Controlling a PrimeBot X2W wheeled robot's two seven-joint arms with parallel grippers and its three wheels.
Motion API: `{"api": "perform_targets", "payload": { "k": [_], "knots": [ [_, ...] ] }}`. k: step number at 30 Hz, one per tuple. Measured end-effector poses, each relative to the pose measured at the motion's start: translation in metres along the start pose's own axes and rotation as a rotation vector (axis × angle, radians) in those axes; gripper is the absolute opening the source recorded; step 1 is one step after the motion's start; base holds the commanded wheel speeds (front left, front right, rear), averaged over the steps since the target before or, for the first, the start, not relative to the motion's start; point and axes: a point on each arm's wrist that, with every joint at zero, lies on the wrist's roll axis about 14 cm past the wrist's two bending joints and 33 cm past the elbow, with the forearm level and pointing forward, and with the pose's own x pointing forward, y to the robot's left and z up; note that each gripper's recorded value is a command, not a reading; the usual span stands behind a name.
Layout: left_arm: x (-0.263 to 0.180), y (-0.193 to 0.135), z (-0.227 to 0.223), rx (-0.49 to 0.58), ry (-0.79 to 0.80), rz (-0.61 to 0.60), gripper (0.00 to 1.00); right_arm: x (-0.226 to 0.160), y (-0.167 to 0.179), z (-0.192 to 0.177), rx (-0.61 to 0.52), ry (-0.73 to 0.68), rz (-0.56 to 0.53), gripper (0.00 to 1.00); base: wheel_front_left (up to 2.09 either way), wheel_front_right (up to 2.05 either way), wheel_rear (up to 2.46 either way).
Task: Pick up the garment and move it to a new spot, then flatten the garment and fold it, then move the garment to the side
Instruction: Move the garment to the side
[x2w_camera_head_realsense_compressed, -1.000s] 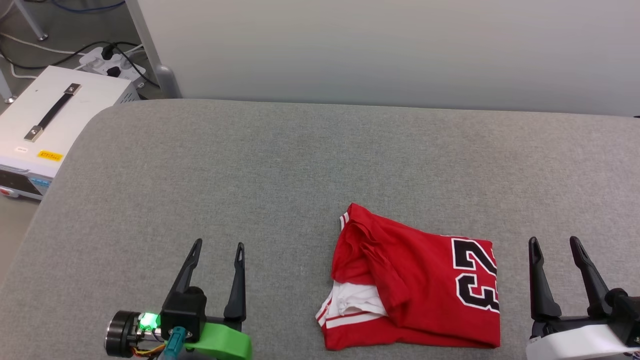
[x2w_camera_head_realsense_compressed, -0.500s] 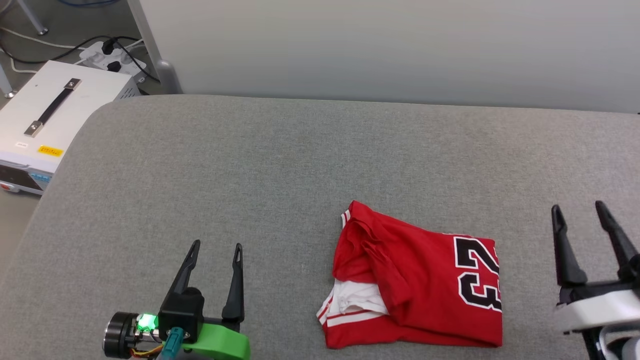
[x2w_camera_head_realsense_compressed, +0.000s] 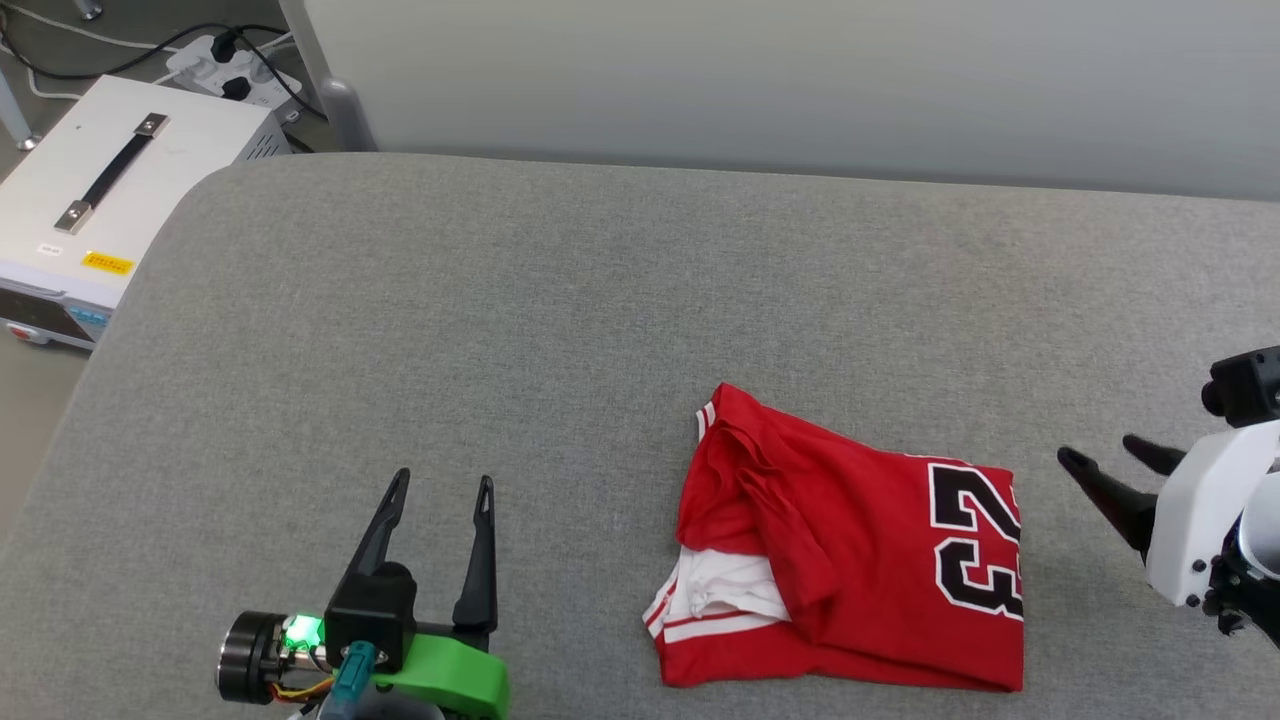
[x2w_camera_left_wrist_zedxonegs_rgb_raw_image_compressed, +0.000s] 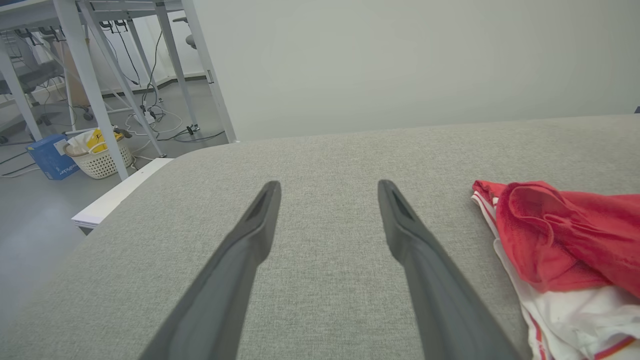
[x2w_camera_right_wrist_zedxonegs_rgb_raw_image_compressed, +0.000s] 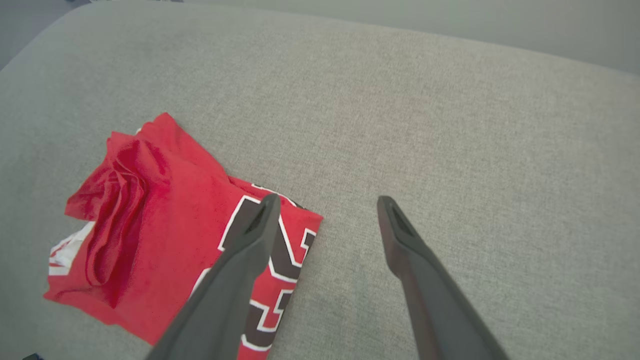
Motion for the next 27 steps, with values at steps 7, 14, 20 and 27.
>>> {"api": "perform_targets", "payload": {
  "k": [7, 14, 20, 27],
  "knots": [
    [0.006, 0.002, -0.004, -0.002, 0.011, 0.004, 1.00, 0.009, 0.008, -0.064, 0.179, 0.333, 0.091, 1.00, 0.00, 0.00, 0.00],
    [0.011, 0.006, -0.010, 0.001, 0.030, 0.014, 1.00, 0.032, 0.029, -0.101, 0.273, 0.453, 0.149, 1.00, 0.00, 0.00, 0.00],
    [0.016, 0.010, -0.016, 0.009, 0.049, 0.024, 1.00, 0.057, 0.042, -0.106, 0.324, 0.456, 0.183, 1.00, 0.00, 0.00, 0.00],
    [0.015, 0.015, -0.022, 0.016, 0.067, 0.039, 1.00, 0.067, 0.051, -0.113, 0.300, 0.464, 0.209, 0.00, 0.00, 0.00, 0.00]
  ]
}}
